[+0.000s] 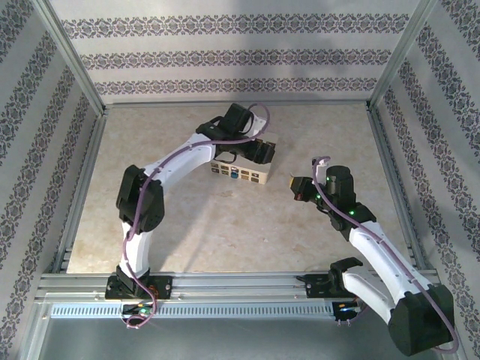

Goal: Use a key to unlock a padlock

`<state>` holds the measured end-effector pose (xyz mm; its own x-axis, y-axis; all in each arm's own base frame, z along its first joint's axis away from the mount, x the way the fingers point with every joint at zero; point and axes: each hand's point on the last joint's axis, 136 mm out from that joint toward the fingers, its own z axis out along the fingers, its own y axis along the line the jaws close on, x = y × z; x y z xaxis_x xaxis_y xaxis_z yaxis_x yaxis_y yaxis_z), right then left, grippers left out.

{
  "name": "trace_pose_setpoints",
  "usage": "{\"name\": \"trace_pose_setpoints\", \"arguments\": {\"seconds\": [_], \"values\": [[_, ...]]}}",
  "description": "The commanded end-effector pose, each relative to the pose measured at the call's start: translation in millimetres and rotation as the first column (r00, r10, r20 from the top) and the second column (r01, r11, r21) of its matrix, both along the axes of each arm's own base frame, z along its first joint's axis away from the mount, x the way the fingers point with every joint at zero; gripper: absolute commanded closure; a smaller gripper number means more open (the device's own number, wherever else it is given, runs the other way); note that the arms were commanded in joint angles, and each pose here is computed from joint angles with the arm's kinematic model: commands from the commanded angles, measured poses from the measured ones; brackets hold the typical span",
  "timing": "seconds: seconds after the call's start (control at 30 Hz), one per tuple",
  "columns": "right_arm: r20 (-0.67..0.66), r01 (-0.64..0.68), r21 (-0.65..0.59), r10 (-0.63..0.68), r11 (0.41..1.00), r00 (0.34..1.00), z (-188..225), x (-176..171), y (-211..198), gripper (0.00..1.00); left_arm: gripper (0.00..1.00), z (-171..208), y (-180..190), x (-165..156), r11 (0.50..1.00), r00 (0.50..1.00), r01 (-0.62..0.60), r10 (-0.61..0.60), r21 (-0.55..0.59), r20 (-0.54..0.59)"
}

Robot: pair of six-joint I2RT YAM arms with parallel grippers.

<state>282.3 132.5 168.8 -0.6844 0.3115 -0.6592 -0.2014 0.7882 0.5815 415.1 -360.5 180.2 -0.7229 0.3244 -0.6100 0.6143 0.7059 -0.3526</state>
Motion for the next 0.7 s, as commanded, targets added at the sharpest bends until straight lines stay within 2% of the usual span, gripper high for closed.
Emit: {"name": "trace_pose_setpoints", "arguments": {"seconds": [0.0, 0.33, 0.67], "values": [[-0.028, 0.025, 0.005, -0.025, 1.000, 0.999, -7.4, -5.3, -6.5, 1.00, 0.25, -11.3, -0.1, -8.3, 0.995, 0.999, 0.031, -0.028, 0.098, -0.030], [-0.041, 0.048, 0.004, -0.048, 0.999, 0.998, -10.9, -7.3, -13.9, 1.00, 0.25, -41.6, -19.7, -3.2, 0.980, 0.993, 0.095, -0.080, 0.176, -0.088], [-0.049, 0.059, 0.003, -0.059, 0.998, 0.997, -14.9, -9.0, -17.1, 1.00, 0.24, -68.2, -22.7, -11.5, 0.963, 0.985, 0.131, -0.098, 0.237, -0.143]]}}
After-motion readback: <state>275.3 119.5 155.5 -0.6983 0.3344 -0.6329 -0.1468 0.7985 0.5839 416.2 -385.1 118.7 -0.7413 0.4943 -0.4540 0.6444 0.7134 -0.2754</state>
